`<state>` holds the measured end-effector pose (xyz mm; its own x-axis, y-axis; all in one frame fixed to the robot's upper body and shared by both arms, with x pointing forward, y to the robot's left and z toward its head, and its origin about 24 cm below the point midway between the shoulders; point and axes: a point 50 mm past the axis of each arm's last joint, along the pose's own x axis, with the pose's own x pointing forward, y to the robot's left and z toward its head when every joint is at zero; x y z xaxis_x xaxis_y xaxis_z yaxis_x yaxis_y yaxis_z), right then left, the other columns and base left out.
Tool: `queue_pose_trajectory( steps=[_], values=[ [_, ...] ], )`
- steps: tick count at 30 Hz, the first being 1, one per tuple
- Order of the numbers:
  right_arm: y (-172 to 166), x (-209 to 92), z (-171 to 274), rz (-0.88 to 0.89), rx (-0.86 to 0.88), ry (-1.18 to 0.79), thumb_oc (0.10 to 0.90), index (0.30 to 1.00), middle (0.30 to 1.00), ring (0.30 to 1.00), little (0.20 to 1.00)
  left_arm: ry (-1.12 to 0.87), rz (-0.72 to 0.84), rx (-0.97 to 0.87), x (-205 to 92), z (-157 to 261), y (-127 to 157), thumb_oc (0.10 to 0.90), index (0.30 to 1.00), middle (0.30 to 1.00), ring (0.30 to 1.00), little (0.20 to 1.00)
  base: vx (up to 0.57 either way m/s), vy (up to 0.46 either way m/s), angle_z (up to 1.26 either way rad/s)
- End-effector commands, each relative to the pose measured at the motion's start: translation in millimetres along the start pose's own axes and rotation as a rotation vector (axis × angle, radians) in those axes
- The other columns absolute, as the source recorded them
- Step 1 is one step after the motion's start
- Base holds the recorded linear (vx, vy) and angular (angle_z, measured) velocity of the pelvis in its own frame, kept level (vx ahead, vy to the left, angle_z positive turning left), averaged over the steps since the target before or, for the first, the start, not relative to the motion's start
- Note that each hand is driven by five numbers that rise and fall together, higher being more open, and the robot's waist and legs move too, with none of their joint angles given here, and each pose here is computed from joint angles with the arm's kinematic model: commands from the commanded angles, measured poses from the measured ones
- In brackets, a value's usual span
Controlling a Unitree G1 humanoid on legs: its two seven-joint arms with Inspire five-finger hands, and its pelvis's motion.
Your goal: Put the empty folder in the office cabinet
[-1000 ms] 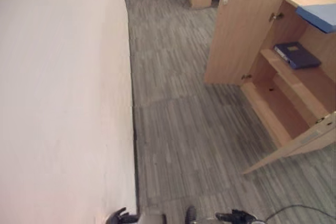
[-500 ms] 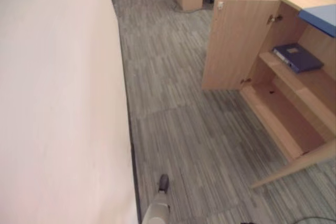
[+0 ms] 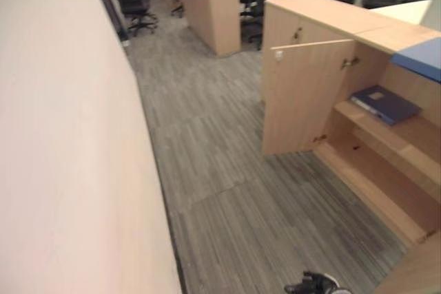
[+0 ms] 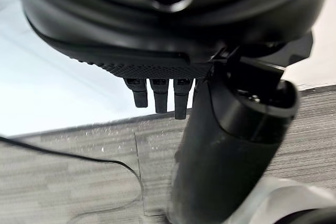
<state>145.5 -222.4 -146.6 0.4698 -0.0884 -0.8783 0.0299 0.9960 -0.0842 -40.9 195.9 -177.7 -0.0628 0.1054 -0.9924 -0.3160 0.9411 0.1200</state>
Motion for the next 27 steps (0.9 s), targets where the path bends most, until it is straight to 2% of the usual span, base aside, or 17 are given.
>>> queue_pose_trajectory(
  steps=[1, 8, 13, 17, 21, 27],
  values=[
    [-4, 1, 2, -0.026, 0.054, 0.02, 0.8, 0.9, 0.9, 0.9, 0.9, -0.043, 0.163, -0.018, -5, 15, 51, 0.8, 0.9, 0.9, 0.9, 0.9, 0.32, -0.143, 0.2],
    [-1, 0, -7, -0.021, 0.066, 0.039, 0.8, 0.9, 0.9, 0.9, 0.9, -0.02, 0.172, -0.006, -6, 11, 54, 0.8, 0.9, 0.9, 0.9, 0.9, 0.27, -0.138, 0.25],
    [-16, -3, -19, -0.069, 0.078, 0.092, 0.8, 0.9, 0.9, 0.9, 0.9, -0.025, 0.167, -0.012, -5, 15, 50, 0.8, 0.9, 0.9, 0.9, 0.9, 0.32, -0.14, -0.08],
    [-30, -8, -38, -0.13, 0.115, 0.153, 0.8, 0.9, 0.9, 0.9, 0.9, -0.15, 0.156, 0.018, -6, 53, 45, 0.8, 0.9, 0.9, 0.9, 0.9, 0.27, -0.21, 0.09],
    [-33, -13, -53, -0.139, 0.124, 0.2, 0.8, 0.9, 0.9, 0.9, 0.9, -0.191, 0.15, 0.012, -7, 63, 43, 0.8, 0.9, 0.9, 0.9, 0.9, 0.19, -0.242, -0.12],
    [-40, -16, -61, -0.167, 0.164, 0.224, 0.8, 0.9, 0.9, 0.9, 0.9, -0.177, 0.144, 0.027, -5, 57, 37, 0.8, 0.9, 0.9, 0.9, 0.9, 0.28, 0.009, -0.87]
  ],
)
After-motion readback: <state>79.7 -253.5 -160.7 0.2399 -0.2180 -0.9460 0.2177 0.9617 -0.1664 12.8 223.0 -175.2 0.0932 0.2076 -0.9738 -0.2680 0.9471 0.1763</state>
